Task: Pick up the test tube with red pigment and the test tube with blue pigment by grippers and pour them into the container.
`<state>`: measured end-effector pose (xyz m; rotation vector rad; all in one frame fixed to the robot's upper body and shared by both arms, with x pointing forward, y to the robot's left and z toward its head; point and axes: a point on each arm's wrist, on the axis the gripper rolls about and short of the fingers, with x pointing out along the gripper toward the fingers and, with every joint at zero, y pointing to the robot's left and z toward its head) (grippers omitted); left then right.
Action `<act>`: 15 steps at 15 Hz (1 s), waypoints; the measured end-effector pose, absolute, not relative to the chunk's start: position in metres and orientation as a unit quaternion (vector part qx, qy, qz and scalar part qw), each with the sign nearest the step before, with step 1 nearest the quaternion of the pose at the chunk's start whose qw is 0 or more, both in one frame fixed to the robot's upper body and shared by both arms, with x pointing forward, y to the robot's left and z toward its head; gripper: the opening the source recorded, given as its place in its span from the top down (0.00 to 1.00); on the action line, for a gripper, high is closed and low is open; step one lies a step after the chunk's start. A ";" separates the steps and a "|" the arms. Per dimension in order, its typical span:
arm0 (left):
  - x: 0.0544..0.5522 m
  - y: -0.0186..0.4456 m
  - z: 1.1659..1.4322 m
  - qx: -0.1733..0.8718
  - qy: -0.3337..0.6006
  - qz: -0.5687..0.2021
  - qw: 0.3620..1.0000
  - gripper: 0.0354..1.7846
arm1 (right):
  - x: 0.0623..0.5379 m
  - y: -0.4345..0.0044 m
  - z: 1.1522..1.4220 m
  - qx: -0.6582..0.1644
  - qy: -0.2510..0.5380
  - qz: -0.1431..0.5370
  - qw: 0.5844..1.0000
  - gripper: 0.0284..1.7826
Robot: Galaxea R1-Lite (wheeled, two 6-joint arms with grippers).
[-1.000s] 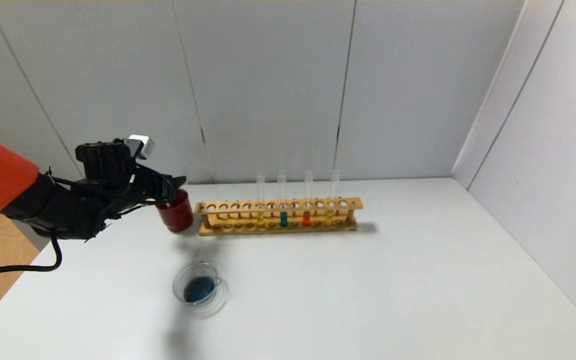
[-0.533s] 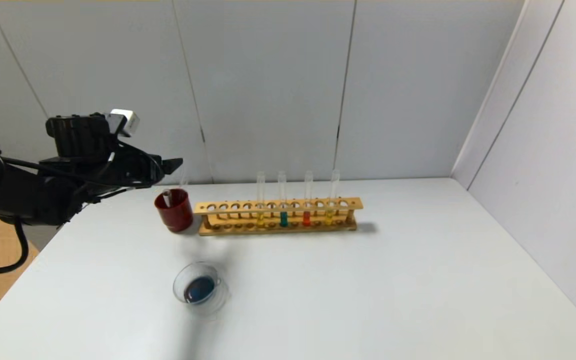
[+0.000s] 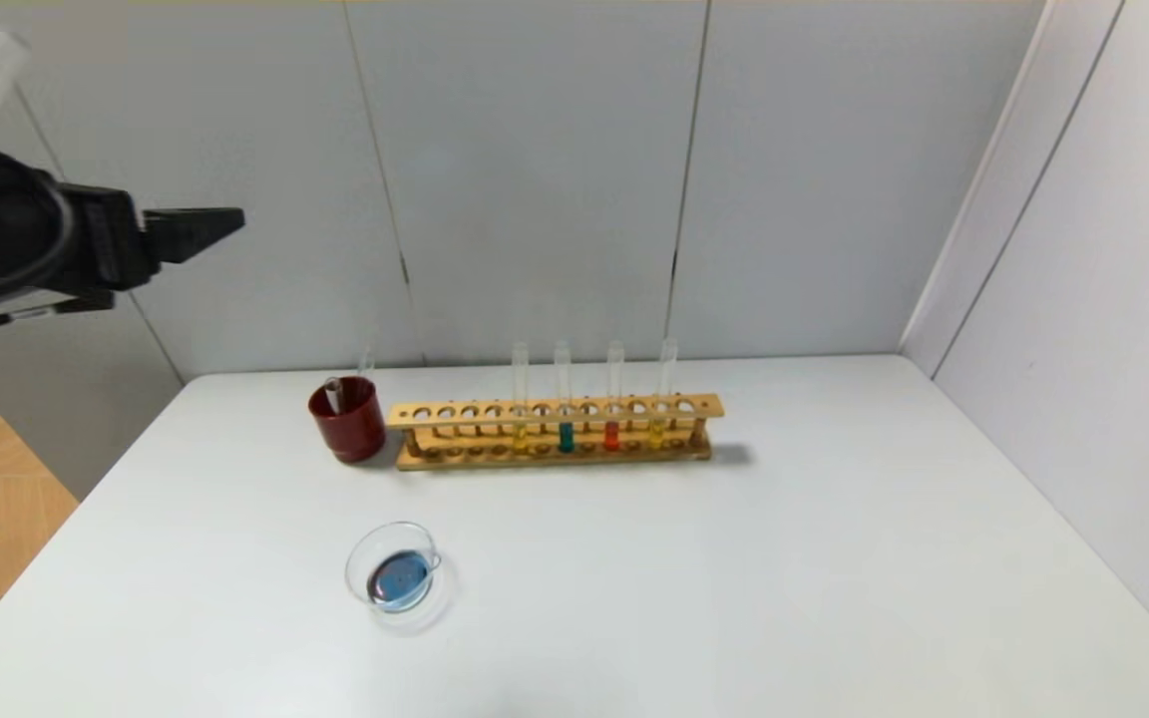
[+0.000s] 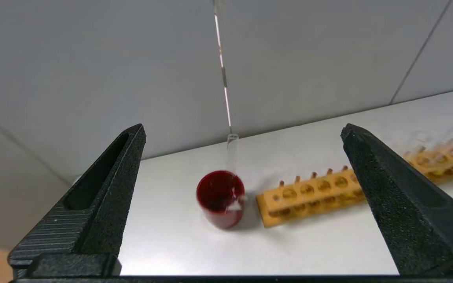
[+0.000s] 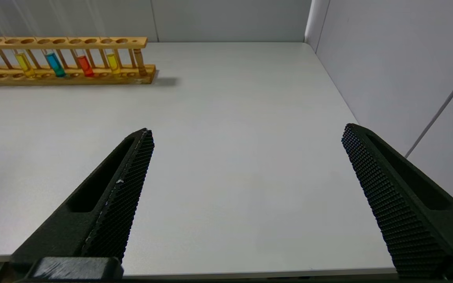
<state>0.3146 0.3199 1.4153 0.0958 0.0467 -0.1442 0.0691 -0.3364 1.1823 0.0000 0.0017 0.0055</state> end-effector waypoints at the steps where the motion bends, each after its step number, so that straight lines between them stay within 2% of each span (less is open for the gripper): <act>1: 0.286 0.321 1.422 0.050 0.019 -0.058 0.997 0.02 | 0.069 -0.336 1.182 0.000 0.001 0.003 1.000 0.02; 4: 0.204 0.328 1.414 0.054 0.012 -0.011 0.998 0.02 | 0.069 -0.336 1.182 0.000 0.001 0.003 1.000 0.02; 8: 0.114 0.336 1.372 0.054 -0.007 0.051 0.997 0.02 | 0.069 -0.336 1.182 0.000 0.001 0.003 1.000 0.02; 11: 0.072 0.339 1.333 0.051 -0.013 0.074 0.996 0.02 | 0.069 -0.336 1.182 0.000 0.001 0.003 1.000 0.02; 15: 0.045 0.339 1.290 0.049 -0.045 0.097 0.993 0.02 | 0.069 -0.336 1.182 0.000 0.001 0.003 1.000 0.02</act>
